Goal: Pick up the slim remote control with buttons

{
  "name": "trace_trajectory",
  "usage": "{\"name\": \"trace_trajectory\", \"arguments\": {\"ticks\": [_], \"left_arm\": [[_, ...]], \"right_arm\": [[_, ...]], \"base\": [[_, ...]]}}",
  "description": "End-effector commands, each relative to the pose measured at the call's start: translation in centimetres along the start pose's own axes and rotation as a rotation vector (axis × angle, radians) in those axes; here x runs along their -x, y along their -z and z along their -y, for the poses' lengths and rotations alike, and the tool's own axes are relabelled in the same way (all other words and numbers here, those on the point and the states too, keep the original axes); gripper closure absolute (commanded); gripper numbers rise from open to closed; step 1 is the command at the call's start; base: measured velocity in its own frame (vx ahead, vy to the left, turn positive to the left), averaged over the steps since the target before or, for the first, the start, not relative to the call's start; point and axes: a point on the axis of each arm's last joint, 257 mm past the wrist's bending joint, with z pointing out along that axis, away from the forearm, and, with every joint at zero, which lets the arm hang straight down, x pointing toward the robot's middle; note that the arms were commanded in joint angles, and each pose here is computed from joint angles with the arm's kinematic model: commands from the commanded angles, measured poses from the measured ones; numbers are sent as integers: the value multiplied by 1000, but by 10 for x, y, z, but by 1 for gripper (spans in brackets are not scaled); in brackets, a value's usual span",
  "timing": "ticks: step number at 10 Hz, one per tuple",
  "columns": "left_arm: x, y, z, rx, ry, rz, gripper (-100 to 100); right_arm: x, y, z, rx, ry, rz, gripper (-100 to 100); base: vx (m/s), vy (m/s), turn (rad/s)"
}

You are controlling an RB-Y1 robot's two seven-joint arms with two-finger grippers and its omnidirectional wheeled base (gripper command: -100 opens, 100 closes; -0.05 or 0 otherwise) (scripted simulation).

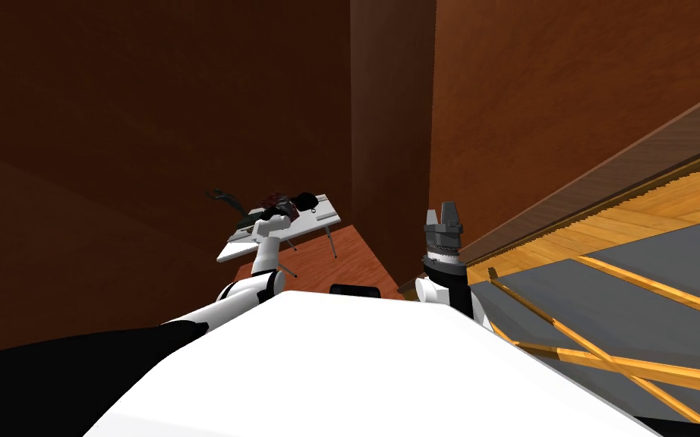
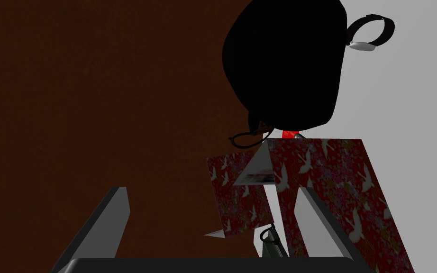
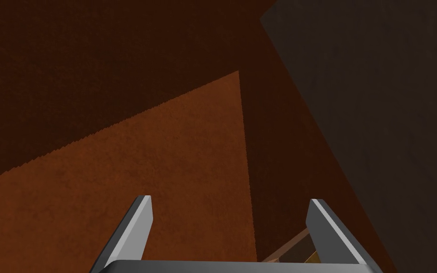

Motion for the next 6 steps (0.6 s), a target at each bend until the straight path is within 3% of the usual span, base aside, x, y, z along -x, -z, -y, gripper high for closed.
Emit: {"name": "trace_trajectory", "arguments": {"ticks": [1, 5, 6], "left_arm": [[-5, -10, -6, 52, 30, -1, -100], [-13, -20, -32, 175, 65, -3, -100], [-23, -26, -27, 198, 89, -13, -100]], "right_arm": [[0, 0, 0, 0, 0, 0, 0], [0, 0, 0, 0, 0, 0, 0], [0, 0, 0, 0, 0, 0, 0]], "base": [[8, 1, 3], [13, -1, -3], [28, 7, -10]]}}
